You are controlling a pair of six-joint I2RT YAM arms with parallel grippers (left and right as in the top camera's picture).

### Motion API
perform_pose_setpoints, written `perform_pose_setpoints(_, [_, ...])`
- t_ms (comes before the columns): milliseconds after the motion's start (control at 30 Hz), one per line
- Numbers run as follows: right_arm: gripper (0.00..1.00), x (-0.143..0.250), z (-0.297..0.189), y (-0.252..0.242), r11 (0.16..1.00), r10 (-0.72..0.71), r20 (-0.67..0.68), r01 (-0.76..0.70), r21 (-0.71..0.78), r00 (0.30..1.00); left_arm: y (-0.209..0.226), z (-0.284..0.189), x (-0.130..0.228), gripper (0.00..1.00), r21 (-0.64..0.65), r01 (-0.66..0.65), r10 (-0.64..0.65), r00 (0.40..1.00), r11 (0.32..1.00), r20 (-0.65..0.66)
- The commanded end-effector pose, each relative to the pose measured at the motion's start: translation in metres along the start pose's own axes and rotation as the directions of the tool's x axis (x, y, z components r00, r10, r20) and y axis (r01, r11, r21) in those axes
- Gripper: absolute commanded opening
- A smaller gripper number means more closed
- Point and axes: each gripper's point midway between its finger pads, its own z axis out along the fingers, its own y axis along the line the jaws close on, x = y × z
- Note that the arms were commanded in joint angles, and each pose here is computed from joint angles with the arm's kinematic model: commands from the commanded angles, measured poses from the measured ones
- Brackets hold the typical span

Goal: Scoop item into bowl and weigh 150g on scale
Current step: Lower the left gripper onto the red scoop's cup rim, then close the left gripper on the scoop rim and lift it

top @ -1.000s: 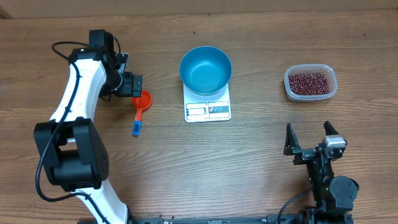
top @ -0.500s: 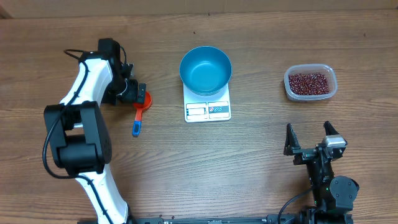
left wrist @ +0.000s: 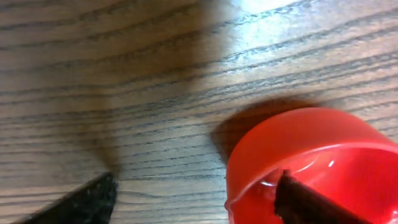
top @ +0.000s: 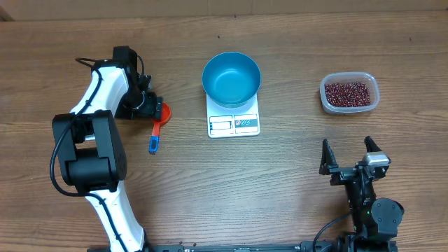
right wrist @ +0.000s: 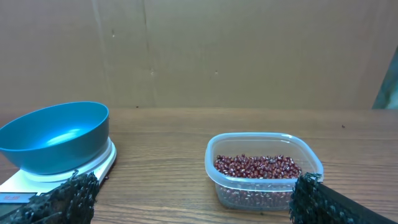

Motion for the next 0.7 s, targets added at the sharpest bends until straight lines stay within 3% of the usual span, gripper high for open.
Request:
perform_pose_setpoints(0, [1.00,0.0026,0.0002,0.0024,1.000,-0.001,0.001,0.001,-0.012,1.000,0.0030,0.0009,-0.0018,0.63,-0.004,-0.015,0.015,1.000,1.000,0.003])
perform_pose_setpoints(33, [1.00,0.0026,0.0002,0.0024,1.000,-0.001,0.001,0.001,-0.012,1.000,0.0030,0.0009,-0.0017,0.53,-0.004,-0.015,0.015,1.000,1.000,0.003])
perform_pose_setpoints(167, [1.00,0.0026,0.0002,0.0024,1.000,-0.001,0.001,0.001,-0.012,1.000,0.0030,0.0008,-0.0019,0.36,-0.004,-0.015,0.015,1.000,1.000,0.003])
perform_pose_setpoints(300, [1.00,0.0026,0.0002,0.0024,1.000,-0.001,0.001,0.001,-0.012,1.000,0.0030,0.0008,-0.0019,0.08,-0.004,-0.015,0.015,1.000,1.000,0.003])
perform_pose_setpoints(333, [1.00,0.0026,0.0002,0.0024,1.000,-0.001,0.001,0.001,-0.012,1.000,0.0030,0.0008,-0.0019,0.04,-0.004,-0.015,0.015,1.000,1.000,0.003])
perform_pose_setpoints(667, [1.00,0.0026,0.0002,0.0024,1.000,-0.001,0.001,0.001,-0.012,1.000,0.0016,0.0004,0.0059,0.04,0.000,0.008,-0.008,1.000,1.000,-0.028])
